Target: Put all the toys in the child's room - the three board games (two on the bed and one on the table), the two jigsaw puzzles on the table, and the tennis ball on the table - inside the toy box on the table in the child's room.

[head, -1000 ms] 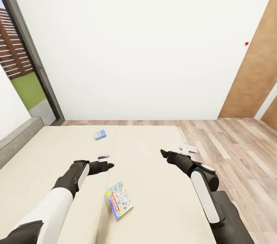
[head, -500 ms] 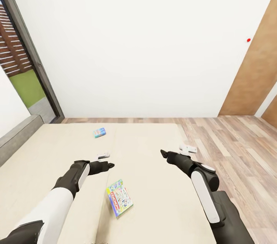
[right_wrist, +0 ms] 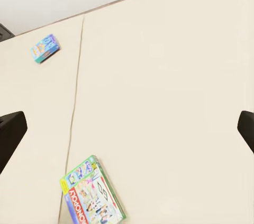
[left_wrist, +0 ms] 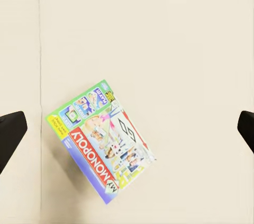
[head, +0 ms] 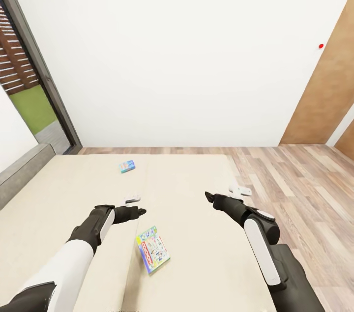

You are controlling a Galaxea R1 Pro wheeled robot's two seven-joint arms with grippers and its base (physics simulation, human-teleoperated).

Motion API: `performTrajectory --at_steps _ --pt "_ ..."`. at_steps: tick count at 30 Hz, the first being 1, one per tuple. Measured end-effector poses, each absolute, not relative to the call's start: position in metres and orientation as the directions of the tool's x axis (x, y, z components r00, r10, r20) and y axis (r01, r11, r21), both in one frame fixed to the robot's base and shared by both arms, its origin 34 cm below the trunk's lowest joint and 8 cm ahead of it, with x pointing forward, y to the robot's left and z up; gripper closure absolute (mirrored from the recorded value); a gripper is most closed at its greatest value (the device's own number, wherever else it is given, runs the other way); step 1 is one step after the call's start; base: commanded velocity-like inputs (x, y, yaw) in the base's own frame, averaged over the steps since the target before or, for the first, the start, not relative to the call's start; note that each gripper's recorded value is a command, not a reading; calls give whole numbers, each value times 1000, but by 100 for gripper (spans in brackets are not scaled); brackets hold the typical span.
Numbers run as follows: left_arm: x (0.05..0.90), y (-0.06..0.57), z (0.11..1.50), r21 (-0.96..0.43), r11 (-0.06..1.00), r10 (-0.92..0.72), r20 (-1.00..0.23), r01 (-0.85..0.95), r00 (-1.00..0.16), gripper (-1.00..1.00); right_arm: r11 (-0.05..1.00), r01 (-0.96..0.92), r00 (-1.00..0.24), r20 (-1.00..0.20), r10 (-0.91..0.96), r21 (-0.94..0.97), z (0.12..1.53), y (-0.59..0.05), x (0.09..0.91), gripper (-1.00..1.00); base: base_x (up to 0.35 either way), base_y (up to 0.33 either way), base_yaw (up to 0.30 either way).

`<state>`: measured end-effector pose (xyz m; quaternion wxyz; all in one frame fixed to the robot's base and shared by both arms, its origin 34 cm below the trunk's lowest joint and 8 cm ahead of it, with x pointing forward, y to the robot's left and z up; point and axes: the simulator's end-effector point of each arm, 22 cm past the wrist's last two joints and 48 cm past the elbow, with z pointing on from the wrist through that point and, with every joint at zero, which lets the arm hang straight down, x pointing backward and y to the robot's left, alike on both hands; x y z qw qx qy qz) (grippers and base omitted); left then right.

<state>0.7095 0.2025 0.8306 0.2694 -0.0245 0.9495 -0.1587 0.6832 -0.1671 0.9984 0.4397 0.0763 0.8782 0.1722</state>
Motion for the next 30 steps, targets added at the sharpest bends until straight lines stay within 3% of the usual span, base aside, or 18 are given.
performTrajectory --at_steps 30 --pt "700 203 801 -318 948 -132 -458 23 -879 -100 927 1 -647 -706 287 376 968 -165 681 -100 0 0 0"
